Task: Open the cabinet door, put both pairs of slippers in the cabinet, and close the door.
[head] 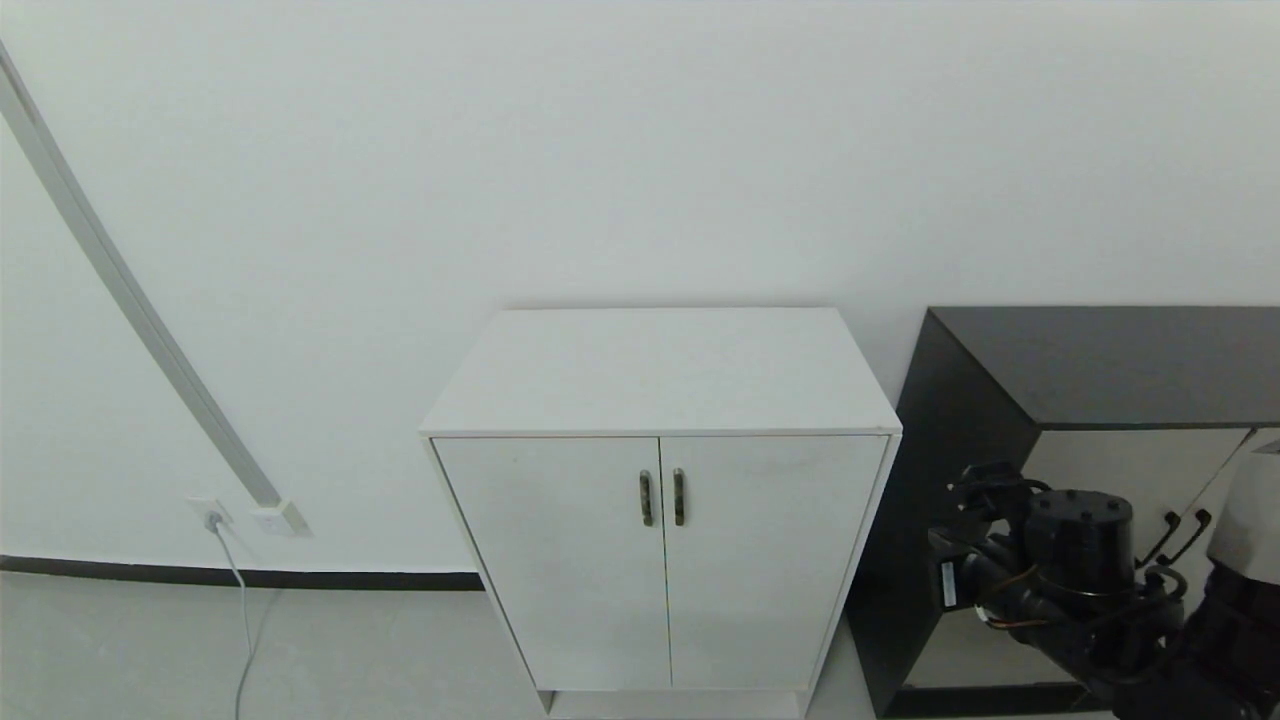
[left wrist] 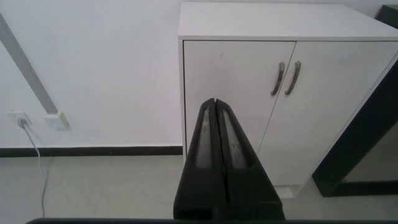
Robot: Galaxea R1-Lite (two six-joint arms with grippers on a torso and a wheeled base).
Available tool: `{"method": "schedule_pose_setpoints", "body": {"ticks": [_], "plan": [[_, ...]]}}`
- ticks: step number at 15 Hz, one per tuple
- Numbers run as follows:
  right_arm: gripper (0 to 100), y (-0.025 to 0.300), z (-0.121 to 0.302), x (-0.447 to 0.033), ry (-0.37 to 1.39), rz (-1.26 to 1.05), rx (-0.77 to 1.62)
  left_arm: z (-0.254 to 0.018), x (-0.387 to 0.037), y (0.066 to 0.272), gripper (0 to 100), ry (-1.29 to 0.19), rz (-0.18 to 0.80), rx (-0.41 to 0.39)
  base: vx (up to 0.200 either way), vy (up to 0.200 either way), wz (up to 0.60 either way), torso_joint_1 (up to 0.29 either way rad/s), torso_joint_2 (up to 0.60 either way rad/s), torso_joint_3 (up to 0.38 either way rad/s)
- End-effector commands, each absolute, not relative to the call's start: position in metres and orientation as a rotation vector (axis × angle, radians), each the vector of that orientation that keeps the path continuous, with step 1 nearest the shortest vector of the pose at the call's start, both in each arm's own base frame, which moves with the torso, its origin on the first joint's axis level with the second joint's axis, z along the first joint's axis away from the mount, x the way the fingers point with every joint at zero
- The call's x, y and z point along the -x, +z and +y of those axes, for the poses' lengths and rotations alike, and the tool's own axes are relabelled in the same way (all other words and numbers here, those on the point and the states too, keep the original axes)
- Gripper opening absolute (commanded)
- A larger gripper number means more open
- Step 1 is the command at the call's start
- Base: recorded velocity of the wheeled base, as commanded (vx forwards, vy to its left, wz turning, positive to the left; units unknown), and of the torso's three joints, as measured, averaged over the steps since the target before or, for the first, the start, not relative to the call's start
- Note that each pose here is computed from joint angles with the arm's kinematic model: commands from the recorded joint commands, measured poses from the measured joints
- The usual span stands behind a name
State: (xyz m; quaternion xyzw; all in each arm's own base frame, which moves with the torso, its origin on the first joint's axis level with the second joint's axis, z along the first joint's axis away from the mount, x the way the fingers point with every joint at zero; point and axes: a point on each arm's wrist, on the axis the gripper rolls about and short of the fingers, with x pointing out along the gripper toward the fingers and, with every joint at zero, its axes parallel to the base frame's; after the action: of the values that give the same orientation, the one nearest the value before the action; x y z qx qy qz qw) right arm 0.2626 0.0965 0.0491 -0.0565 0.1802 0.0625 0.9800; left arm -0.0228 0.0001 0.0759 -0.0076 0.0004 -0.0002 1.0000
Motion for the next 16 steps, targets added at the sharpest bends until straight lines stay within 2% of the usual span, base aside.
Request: {"method": "schedule_pose_setpoints", "body": {"ticks": [1,6,10,16], "plan": [[0,0.065,0.08,-0.229,0.11,0.353,0.108,0.0,0.023,0.076,0,0.0,0.003,0.014,0.0,0.0,0.0,0.0,0.0,0.0],[0,0.073,0.061,-0.189,0.097,0.334,0.099,0.0,0.023,0.076,0,0.0,0.002,0.014,0.0,0.0,0.0,0.0,0.0,0.0],[0,0.089,0.046,-0.177,0.039,0.286,0.073,0.0,0.023,0.076,0,-0.002,0.003,0.014,0.0,0.0,0.0,0.0,0.0,0.0],[0,0.105,0.031,-0.132,0.065,0.352,0.062,0.0,0.023,0.076,0,-0.002,0.003,0.014,0.0,0.0,0.0,0.0,0.0,0.0]]}}
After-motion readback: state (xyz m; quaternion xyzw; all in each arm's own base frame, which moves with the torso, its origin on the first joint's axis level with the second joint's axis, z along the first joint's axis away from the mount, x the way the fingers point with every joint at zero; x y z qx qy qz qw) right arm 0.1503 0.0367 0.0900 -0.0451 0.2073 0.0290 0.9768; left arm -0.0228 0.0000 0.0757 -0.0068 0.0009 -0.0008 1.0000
